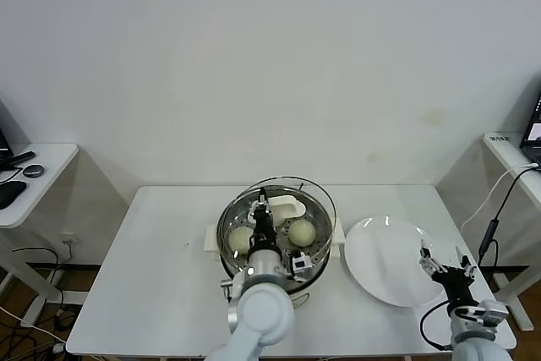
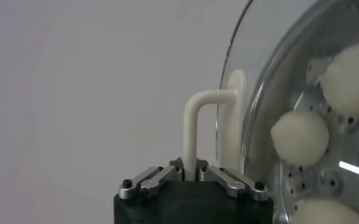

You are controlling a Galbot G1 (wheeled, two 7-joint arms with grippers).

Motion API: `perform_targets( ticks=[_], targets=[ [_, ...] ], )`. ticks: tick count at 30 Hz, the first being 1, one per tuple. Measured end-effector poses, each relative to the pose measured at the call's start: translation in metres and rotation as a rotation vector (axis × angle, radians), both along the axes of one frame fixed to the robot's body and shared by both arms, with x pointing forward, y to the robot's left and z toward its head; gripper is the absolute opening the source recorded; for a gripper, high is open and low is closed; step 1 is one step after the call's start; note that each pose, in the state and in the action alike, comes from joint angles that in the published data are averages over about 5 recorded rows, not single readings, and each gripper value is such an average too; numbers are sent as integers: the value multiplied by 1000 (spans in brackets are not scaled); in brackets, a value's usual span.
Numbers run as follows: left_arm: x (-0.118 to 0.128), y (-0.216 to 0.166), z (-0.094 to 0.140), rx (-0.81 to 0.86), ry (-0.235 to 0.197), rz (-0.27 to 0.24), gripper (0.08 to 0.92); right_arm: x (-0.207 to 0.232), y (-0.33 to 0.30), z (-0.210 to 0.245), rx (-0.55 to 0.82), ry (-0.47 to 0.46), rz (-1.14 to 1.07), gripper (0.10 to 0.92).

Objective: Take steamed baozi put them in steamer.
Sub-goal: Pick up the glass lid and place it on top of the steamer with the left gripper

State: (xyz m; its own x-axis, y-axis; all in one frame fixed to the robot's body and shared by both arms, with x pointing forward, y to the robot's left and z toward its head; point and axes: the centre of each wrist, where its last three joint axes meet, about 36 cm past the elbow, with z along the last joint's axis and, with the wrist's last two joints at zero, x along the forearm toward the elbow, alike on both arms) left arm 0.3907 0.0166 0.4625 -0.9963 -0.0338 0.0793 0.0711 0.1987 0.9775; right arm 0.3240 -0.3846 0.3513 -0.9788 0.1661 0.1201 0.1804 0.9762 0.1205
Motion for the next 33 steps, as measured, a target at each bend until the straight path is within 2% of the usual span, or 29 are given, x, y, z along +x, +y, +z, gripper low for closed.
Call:
perform_targets(
  ticks=[12,20,33],
  targets=[
    [3,-17,-17,77,-12,-4,174,3,0,-4,5,3,-2,823],
    [2,-14,-23,127,-26,18,174,4,-1,-5,3,6,-2,823],
    [-3,-7,-31,167,-18,39,174,5,4,-8,5,10,4,823]
  ],
)
